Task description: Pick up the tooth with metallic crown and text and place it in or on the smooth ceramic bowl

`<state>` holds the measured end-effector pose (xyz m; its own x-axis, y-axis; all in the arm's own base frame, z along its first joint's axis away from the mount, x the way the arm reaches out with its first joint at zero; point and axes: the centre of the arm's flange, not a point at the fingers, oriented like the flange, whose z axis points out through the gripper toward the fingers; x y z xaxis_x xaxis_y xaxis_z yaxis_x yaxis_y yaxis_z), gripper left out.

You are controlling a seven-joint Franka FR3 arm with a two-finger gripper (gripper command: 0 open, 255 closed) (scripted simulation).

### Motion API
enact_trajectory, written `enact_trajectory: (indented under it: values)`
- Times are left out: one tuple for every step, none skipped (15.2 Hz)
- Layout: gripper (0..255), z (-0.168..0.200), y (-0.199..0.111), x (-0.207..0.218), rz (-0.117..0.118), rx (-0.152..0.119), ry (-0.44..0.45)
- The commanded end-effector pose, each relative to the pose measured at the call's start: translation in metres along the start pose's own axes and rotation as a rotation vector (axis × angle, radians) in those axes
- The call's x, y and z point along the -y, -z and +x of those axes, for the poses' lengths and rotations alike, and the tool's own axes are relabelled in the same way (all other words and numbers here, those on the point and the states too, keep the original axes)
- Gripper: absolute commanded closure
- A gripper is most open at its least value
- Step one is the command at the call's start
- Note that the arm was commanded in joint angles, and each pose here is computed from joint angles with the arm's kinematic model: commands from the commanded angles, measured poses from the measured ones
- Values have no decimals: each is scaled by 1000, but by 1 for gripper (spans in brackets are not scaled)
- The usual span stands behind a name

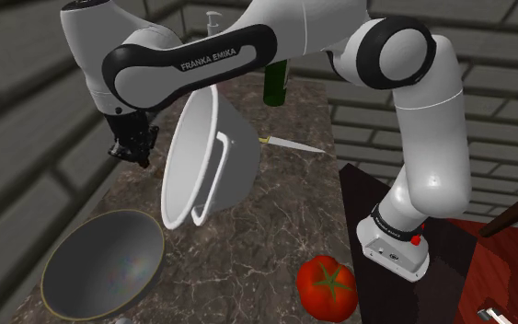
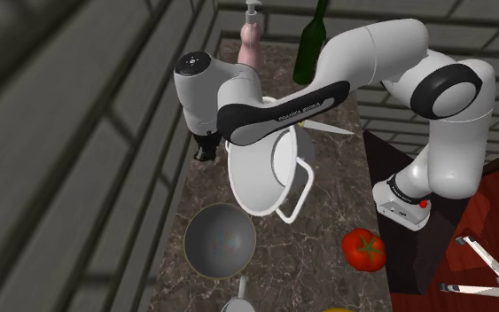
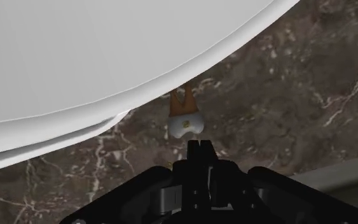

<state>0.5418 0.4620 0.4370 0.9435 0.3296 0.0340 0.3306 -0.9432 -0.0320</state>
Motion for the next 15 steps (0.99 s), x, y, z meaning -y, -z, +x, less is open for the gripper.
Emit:
enact_trajectory:
  values:
    - [255, 0, -43, -5, -10, 66, 0]
    - [255, -5, -41, -7, -10, 66, -1]
    - [255, -10, -35, -15, -10, 66, -2]
    - [255, -10, -7, -11, 0, 22, -3]
    - [0, -10, -7, -11, 0, 22, -3]
    - [0, -68, -12, -3, -46, -271, 77]
    - [0, -92, -20, -1, -66, -400, 113]
    - [0, -90, -25, -1, -66, -400, 113]
    - [0, -88, -30, -1, -66, -400, 113]
    - [0, -86, -35, -1, -66, -400, 113]
    - [0, -84, -40, -2, -66, -400, 113]
    - [0, -82, -45, -2, -66, -400, 113]
    - [0, -80, -49, -2, -66, -400, 113]
    - [0, -78, -54, -2, -66, -400, 113]
    - [0, -77, -57, -2, -66, -400, 113]
